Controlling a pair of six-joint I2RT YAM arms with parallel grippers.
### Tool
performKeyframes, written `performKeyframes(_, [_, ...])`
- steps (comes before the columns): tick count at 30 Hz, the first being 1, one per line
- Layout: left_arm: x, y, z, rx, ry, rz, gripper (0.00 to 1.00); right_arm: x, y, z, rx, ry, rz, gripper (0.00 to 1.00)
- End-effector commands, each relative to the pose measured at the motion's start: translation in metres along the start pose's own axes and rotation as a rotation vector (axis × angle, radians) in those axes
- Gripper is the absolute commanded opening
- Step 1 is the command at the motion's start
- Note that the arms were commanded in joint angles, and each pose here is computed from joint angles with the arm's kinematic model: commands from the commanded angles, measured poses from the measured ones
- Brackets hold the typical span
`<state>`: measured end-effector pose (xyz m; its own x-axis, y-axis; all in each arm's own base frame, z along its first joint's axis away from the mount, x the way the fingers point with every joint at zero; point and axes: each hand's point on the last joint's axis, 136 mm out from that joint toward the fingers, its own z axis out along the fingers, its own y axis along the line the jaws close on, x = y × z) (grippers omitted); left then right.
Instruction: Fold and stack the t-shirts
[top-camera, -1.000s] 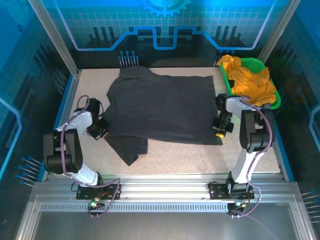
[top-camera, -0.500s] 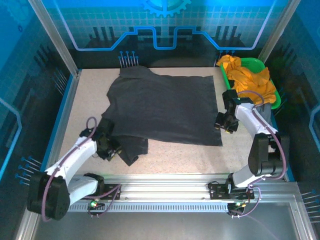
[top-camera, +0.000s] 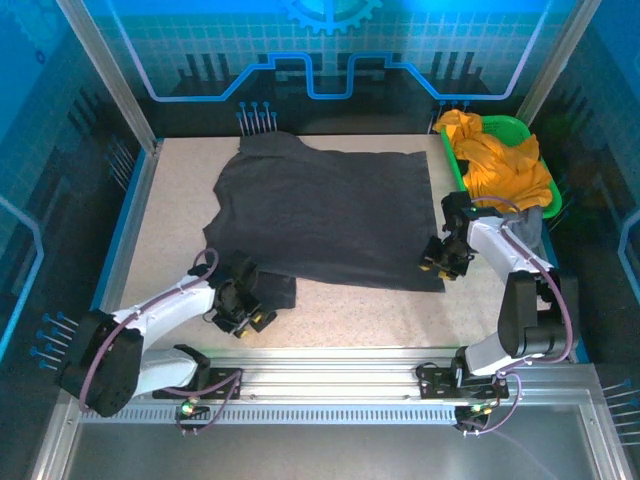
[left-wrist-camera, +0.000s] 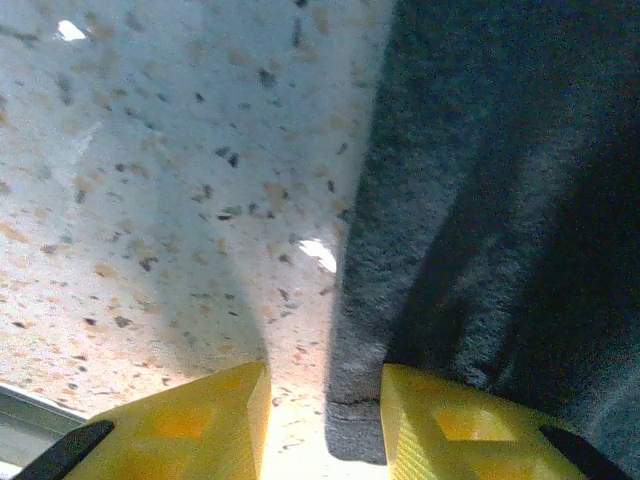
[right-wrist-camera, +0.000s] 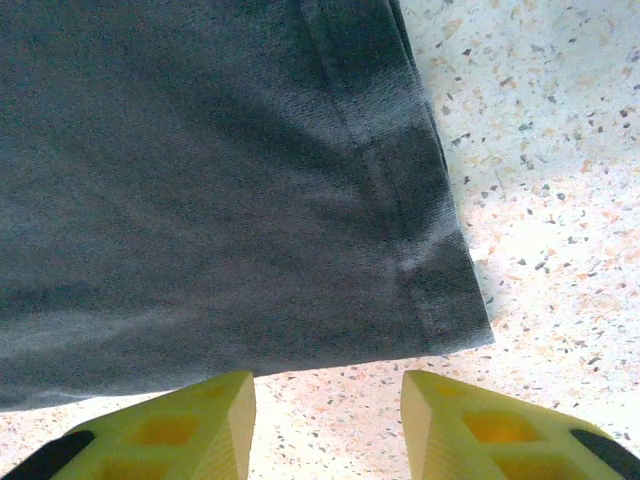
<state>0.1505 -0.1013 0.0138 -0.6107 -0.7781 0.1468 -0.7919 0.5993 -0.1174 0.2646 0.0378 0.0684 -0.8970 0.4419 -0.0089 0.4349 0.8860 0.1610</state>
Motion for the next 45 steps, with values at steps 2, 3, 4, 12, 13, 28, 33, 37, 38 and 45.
performKeyframes(2, [0.000,-0.017,0.000,0.031,0.003,-0.020,0.35,0.006,0.005,0.000,-0.026,0.011,-0.013,0.43])
performKeyframes(3, [0.000,-0.019,0.002,0.029,0.004,-0.015,0.35,0.006,0.005,0.002,-0.028,0.016,-0.010,0.43])
performKeyframes(4, [-0.001,-0.021,0.004,0.025,0.002,-0.008,0.34,0.006,0.004,0.004,-0.026,0.019,-0.007,0.43])
performKeyframes(12, [-0.010,0.000,-0.006,-0.089,-0.055,0.075,0.00,0.015,-0.028,0.006,0.066,0.006,0.157,0.44])
performKeyframes(13, [-0.011,0.006,-0.014,-0.100,-0.063,0.087,0.00,0.018,-0.034,0.007,0.074,0.008,0.199,0.44])
performKeyframes(28, [0.001,0.074,-0.069,-0.167,-0.061,0.110,0.00,0.020,-0.046,0.054,0.041,0.082,0.315,0.43])
performKeyframes(33, [0.010,0.082,-0.075,-0.132,-0.041,0.097,0.00,0.011,-0.043,0.058,0.041,0.082,0.291,0.22])
performKeyframes(37, [0.020,0.083,-0.078,-0.116,0.003,0.070,0.00,0.018,-0.046,0.047,0.059,0.065,0.280,0.00])
performKeyframes(38, [0.021,0.083,-0.078,-0.105,0.006,0.060,0.00,0.022,-0.046,0.043,0.061,0.062,0.280,0.00])
performKeyframes(45, [0.017,0.083,-0.109,-0.018,-0.089,0.024,0.00,0.053,-0.048,0.004,0.085,0.013,0.273,0.00])
